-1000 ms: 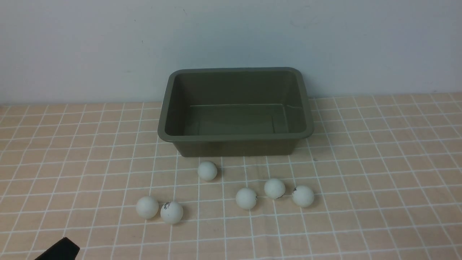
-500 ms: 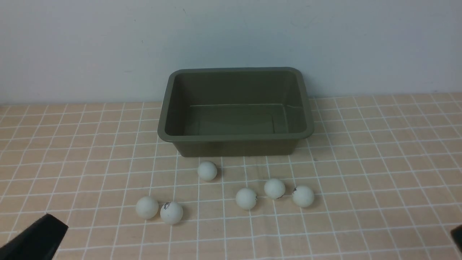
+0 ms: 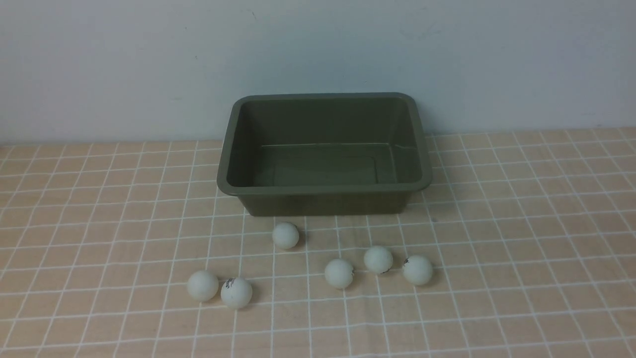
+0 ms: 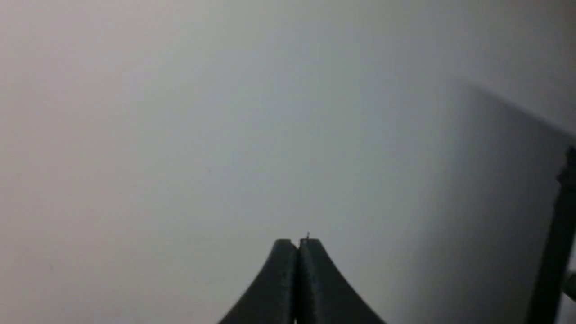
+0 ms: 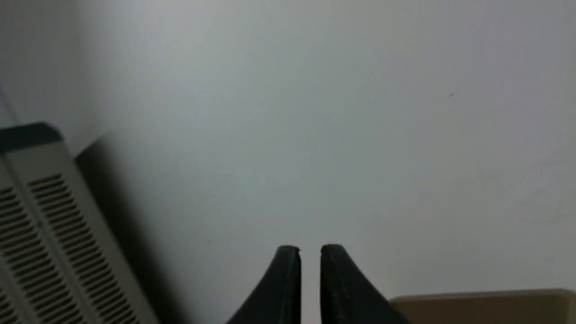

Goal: Put the table tennis balls into the box on the light coffee tablecloth.
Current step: 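Reach for and grasp a ping pong ball on the table, then release the ping pong ball into the bin and lift the gripper away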

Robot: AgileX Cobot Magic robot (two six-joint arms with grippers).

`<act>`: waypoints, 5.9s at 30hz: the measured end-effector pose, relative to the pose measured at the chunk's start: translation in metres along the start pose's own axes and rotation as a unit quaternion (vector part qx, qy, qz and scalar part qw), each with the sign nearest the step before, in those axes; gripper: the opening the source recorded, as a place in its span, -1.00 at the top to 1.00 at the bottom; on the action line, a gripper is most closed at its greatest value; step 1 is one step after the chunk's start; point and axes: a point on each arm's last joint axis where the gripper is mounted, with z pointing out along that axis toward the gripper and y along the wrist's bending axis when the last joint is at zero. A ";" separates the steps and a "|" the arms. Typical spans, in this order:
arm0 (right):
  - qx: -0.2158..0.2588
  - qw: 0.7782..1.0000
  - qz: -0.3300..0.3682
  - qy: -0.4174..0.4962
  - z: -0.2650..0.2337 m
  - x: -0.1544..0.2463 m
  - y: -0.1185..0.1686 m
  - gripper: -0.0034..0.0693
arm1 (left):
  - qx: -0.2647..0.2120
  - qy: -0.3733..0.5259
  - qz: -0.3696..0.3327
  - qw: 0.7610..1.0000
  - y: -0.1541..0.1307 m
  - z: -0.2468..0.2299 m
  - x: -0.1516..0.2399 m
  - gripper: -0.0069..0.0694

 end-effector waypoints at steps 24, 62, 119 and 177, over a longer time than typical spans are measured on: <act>0.243 0.838 0.009 0.489 0.079 0.030 -0.110 0.75 | -0.255 0.560 -0.100 0.782 0.103 0.049 0.063 1.00; 0.141 0.707 -0.163 0.674 0.202 0.100 -0.102 0.21 | -0.254 0.627 -0.082 0.732 0.127 0.057 0.087 1.00; 0.025 0.607 -0.184 0.773 0.278 0.217 -0.160 -0.41 | -0.254 0.623 -0.079 0.735 0.128 0.057 0.086 1.00; 0.094 0.732 -0.228 0.635 0.388 0.141 -0.148 -0.29 | -0.254 0.624 -0.079 0.735 0.128 0.057 0.086 1.00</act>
